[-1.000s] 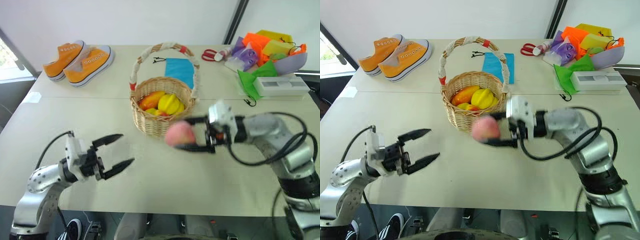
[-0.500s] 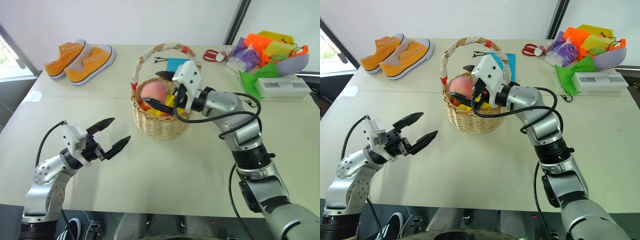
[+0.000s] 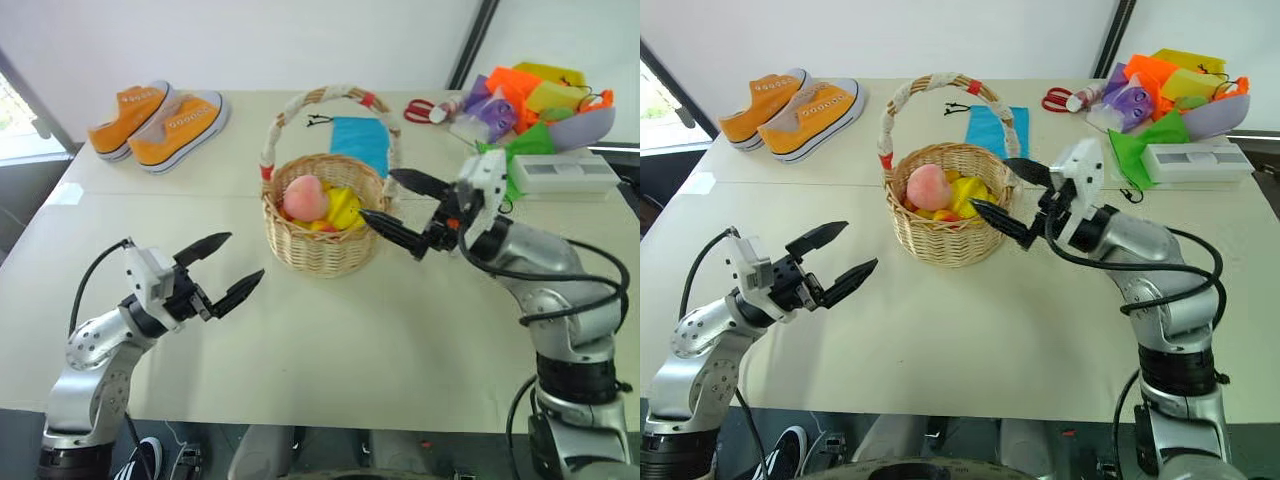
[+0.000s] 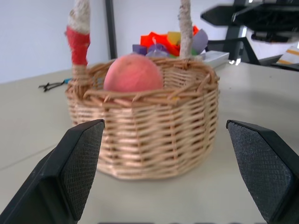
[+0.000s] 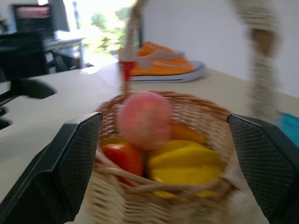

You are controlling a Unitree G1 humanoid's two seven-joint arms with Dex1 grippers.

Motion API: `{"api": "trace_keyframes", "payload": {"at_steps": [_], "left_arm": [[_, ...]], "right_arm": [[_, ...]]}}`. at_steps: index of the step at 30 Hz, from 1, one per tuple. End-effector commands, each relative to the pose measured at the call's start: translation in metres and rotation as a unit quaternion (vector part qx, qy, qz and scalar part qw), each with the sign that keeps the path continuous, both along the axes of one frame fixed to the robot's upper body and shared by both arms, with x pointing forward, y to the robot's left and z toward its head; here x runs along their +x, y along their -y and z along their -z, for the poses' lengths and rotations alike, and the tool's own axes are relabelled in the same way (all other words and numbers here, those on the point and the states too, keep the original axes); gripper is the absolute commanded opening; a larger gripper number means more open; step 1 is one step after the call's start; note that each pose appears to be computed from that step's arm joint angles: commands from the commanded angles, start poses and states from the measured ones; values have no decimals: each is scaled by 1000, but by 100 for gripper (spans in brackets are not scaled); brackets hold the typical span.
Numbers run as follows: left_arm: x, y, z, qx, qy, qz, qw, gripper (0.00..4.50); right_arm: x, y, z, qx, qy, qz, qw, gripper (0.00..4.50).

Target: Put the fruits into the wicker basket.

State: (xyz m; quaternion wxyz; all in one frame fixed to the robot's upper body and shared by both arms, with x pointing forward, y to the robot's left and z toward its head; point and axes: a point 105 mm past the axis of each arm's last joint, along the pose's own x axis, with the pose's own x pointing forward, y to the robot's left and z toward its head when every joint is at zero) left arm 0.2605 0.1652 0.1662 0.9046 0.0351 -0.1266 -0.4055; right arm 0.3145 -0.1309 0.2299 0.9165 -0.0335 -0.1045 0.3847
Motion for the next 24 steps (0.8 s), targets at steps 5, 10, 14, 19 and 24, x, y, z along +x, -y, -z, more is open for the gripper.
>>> {"api": "trace_keyframes", "payload": {"at_steps": [5,10,14,19,24], "left_arm": [[9,4,-10,8,26,-3,1000,450],[11,-2,-8,12,28,-30,999,450],[7,-2,3,23,6,-32,999,450],[4,-2,5,17,4,-36,999,450],[4,1,5,10,0,-25,1000,450]], "right_arm": [[24,-2,-14,39,39,85,995,446],[39,-21,-9,37,42,84,995,446],[51,-22,-4,26,42,109,993,446],[56,-15,-2,21,41,122,992,225],[59,8,-9,33,45,157,986,1]]}}
